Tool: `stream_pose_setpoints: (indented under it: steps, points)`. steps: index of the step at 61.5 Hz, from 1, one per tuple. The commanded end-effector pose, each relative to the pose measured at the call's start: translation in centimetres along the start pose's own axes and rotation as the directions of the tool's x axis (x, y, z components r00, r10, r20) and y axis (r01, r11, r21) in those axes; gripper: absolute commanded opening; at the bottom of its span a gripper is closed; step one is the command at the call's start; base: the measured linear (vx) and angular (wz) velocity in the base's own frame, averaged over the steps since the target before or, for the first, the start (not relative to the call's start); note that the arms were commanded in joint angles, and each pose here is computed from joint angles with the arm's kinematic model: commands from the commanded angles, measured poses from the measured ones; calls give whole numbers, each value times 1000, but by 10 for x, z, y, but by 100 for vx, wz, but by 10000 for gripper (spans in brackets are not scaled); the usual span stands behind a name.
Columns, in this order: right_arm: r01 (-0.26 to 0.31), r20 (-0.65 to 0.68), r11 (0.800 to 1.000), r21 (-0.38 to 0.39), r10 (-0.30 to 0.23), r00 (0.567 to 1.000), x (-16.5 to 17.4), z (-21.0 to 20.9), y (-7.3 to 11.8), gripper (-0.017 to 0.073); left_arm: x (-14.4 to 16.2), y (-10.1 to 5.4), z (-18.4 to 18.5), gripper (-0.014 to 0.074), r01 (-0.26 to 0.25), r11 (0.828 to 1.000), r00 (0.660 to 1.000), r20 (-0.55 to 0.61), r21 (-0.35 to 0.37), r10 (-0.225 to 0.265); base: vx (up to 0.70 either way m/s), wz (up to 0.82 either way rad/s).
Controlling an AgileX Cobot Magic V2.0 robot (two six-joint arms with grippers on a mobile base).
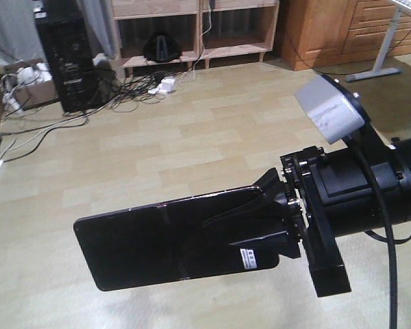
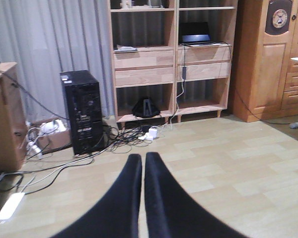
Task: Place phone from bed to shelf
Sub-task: 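Drive the base up to the wooden shelf with the laptop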
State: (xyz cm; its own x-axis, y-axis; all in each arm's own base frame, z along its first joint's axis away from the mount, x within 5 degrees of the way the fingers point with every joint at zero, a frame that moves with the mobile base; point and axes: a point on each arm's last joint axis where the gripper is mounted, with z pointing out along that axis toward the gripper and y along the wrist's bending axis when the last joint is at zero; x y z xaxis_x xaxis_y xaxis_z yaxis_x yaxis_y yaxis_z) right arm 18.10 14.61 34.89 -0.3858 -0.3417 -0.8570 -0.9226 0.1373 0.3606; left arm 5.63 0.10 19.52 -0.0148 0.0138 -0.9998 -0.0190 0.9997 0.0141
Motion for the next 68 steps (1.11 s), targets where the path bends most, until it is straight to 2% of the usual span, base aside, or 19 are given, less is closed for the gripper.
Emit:
stream_pose_setpoints:
  steps: [1,68]
  points:
    - [17,77,996,-89,-11,997,-13,-7,17,-3,-15,1,-2,1,19,1000,994,104,-5,-18,43,-15]
    - [17,77,996,-89,-11,997,-13,-7,17,-3,-15,1,-2,1,19,1000,994,104,-5,-18,46,-24]
